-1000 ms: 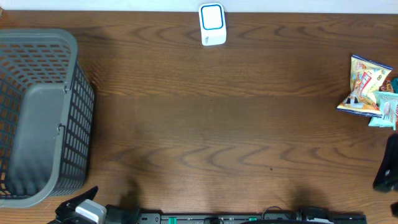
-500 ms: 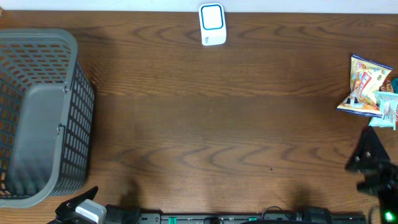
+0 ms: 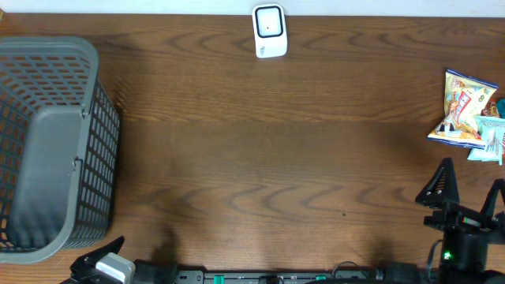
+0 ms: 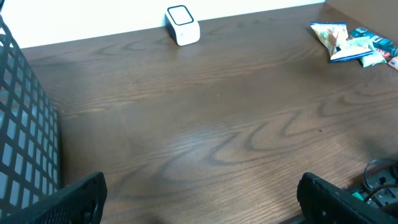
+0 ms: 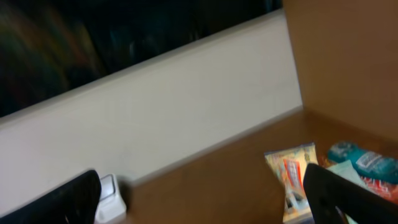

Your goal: Scan the item barcode

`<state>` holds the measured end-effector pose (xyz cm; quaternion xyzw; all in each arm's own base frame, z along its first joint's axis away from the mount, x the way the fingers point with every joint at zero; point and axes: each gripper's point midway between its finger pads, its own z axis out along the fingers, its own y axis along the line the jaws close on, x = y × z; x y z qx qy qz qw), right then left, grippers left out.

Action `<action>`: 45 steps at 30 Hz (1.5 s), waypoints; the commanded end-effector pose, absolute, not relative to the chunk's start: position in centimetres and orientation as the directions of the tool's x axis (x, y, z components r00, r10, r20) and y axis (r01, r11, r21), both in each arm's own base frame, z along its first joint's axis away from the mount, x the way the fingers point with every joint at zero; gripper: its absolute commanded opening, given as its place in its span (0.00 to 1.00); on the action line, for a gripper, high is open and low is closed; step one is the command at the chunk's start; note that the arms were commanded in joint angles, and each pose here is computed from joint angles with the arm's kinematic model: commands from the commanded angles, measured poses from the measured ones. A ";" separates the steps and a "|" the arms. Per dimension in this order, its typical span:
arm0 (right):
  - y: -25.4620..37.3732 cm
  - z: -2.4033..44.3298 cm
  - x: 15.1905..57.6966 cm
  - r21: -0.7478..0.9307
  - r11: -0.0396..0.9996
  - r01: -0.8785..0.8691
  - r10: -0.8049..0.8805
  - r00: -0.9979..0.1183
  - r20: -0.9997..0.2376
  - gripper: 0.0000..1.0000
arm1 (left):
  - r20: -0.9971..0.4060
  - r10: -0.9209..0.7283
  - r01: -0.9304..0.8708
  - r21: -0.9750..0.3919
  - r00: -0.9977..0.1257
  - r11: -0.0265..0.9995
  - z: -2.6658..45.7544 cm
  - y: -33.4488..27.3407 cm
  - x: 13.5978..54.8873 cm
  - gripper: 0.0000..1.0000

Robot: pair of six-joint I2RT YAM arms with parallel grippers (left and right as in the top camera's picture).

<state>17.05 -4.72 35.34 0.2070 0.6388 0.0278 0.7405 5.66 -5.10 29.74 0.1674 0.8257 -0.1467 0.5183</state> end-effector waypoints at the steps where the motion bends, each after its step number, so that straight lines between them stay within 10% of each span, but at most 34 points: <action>1: -5.2 34.4 16.6 0.367 0.903 0.222 0.305 0.270 -0.913 0.99 | -0.909 0.125 0.440 -0.069 -0.397 0.895 29.9 -5.3 5.5 0.98; 31: -7.1 24.7 22.3 0.401 0.884 0.239 0.285 0.405 -0.869 0.99 | -0.909 0.125 0.440 -0.069 -0.397 0.895 29.9 -5.3 5.5 0.98; 40: -7.2 16.0 23.3 0.313 0.873 0.373 0.312 0.066 -0.948 0.99 | -0.909 0.125 0.440 -0.069 -0.397 0.895 29.9 -5.3 5.5 0.98; 45: -7.1 16.4 23.4 0.273 0.889 0.369 0.270 0.061 -0.961 0.99 | -0.909 0.125 0.440 -0.069 -0.397 0.895 29.9 -5.3 5.5 0.98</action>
